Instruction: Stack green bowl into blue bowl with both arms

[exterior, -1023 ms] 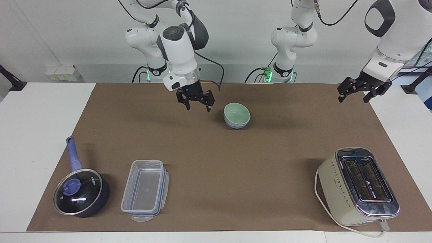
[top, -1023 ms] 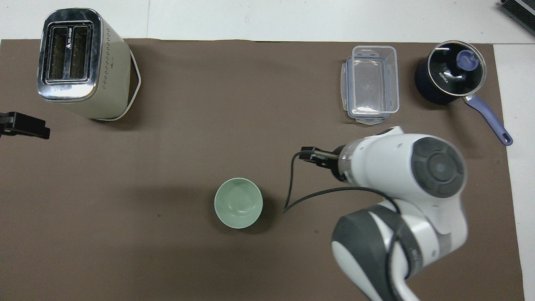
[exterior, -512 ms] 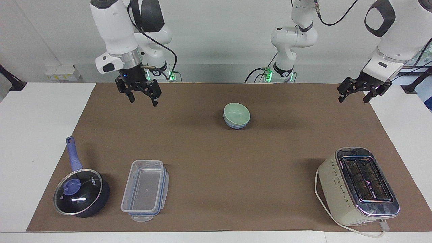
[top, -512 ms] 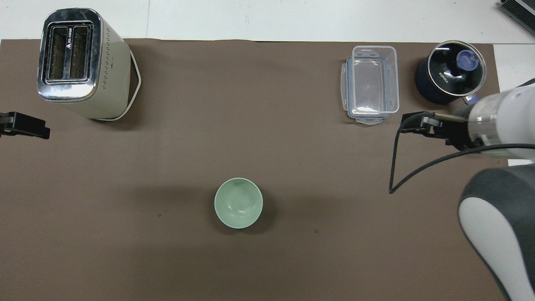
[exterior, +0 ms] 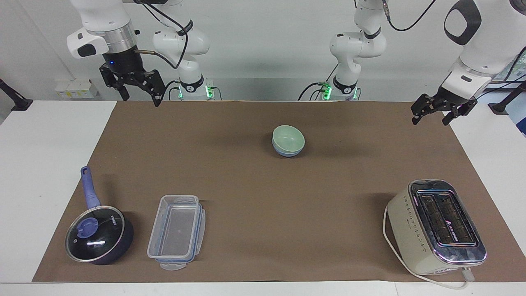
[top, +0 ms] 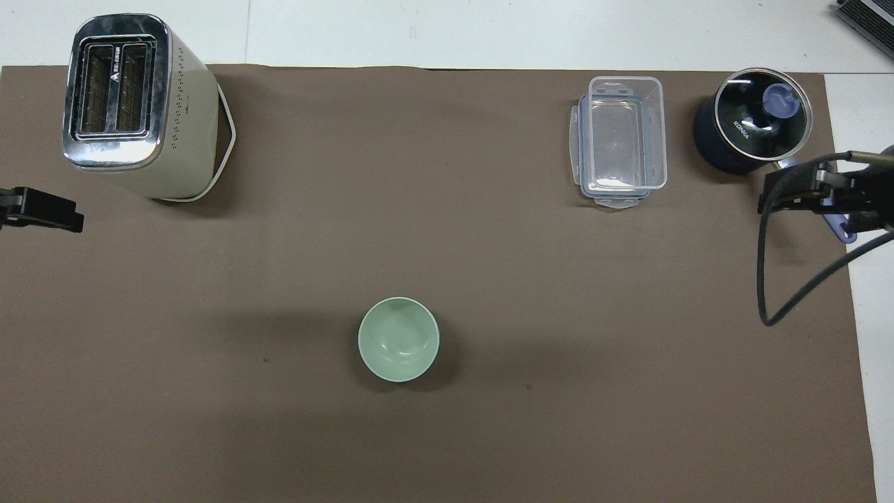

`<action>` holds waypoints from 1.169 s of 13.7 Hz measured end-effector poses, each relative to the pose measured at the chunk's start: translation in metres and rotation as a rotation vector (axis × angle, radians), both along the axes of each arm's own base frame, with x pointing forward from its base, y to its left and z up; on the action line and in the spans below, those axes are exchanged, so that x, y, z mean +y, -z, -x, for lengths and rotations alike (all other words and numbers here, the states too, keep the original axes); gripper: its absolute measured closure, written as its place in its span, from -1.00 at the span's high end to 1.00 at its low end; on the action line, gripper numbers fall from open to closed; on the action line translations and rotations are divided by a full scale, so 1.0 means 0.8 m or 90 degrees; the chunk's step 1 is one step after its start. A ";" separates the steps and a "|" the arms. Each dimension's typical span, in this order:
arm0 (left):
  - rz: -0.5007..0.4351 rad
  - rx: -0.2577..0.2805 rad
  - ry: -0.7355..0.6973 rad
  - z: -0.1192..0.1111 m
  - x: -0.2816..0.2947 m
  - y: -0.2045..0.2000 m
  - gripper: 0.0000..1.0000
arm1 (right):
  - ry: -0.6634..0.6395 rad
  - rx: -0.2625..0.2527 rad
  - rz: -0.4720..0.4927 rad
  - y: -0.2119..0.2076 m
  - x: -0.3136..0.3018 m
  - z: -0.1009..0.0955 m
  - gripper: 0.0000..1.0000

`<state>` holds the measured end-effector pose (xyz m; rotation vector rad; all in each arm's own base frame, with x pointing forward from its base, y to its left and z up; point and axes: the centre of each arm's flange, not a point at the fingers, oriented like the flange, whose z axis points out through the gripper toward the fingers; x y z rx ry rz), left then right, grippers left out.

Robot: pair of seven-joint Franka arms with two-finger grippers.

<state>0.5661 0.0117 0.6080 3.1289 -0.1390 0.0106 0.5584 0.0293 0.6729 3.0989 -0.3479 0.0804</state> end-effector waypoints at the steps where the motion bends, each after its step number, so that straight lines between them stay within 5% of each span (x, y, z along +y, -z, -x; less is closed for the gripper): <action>1: 0.000 0.000 0.000 0.000 0.000 0.000 1.00 | -0.001 0.003 0.000 0.003 -0.002 -0.005 1.00; 8: 0.000 0.000 0.000 0.000 0.000 0.000 1.00 | -0.003 0.041 0.001 0.029 0.000 0.010 1.00; 16: 0.000 0.000 0.000 0.000 0.000 0.000 1.00 | 0.000 0.042 0.002 0.033 -0.004 0.018 1.00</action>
